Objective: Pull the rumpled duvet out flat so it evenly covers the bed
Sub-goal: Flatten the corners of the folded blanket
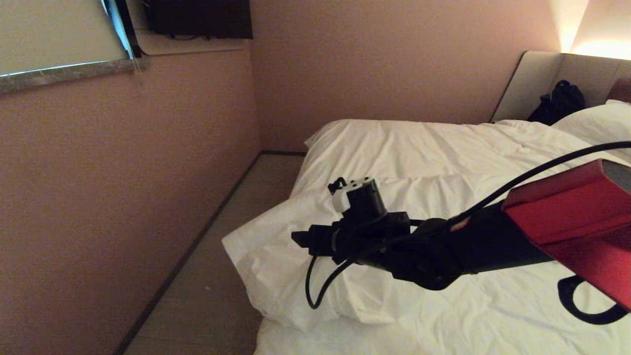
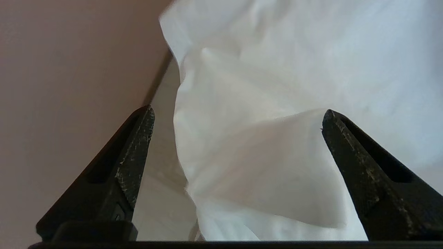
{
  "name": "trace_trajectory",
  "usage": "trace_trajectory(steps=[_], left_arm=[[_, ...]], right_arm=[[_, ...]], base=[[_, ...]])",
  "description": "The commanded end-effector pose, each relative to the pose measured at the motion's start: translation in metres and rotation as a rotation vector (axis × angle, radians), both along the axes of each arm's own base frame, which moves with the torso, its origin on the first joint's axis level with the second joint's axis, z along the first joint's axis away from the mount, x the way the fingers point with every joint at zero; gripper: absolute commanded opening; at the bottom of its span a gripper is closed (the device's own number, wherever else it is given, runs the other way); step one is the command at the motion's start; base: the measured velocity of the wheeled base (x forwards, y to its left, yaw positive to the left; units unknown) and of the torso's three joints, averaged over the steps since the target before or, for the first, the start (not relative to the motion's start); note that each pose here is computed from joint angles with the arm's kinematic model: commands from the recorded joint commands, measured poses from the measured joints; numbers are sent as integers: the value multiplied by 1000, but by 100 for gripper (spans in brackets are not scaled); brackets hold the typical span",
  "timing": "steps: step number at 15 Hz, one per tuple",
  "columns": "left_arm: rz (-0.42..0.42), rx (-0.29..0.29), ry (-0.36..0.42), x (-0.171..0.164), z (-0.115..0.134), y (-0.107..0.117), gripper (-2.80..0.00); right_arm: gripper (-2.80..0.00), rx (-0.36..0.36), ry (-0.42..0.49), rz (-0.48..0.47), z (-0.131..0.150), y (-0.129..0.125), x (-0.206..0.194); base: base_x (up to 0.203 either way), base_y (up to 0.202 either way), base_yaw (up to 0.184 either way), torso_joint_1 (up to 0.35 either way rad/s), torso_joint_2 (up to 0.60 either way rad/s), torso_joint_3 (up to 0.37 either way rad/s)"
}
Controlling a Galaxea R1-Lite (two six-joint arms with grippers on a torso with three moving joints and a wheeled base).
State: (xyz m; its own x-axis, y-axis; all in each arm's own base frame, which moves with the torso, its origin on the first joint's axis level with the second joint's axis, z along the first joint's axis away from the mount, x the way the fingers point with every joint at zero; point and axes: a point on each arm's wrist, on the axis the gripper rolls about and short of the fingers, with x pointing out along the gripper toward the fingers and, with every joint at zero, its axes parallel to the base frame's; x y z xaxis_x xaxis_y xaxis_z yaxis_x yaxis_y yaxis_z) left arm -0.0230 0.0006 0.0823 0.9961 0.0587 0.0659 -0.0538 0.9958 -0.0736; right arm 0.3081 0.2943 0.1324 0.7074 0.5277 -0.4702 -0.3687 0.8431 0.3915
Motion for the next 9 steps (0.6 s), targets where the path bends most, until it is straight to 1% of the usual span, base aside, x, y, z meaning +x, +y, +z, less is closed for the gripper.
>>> trace_trajectory(steps=[1,3,4,6,8,9], left_arm=[[1,-1,0,0,0,0,-280],[1,-1,0,0,0,0,-280],[1,-1,0,0,0,0,-280],[1,-1,0,0,0,0,-280],[1,-1,0,0,0,0,-280],[1,-1,0,0,0,0,-280]], right_arm=[[0,-10,70,-31,-19,3,4],[0,-9,115,-60,-26,7,8],[0,1,128,-71,-23,8,9],[0,32,102,-74,-5,3,7],[0,73,57,-112,20,-15,14],[0,85,40,-133,27,-23,20]], base=[[0,0,0,0,0,0],[0,0,0,0,0,0],[0,0,0,0,0,0],[0,0,0,0,0,0],[0,0,0,0,0,0],[0,0,0,0,0,0]])
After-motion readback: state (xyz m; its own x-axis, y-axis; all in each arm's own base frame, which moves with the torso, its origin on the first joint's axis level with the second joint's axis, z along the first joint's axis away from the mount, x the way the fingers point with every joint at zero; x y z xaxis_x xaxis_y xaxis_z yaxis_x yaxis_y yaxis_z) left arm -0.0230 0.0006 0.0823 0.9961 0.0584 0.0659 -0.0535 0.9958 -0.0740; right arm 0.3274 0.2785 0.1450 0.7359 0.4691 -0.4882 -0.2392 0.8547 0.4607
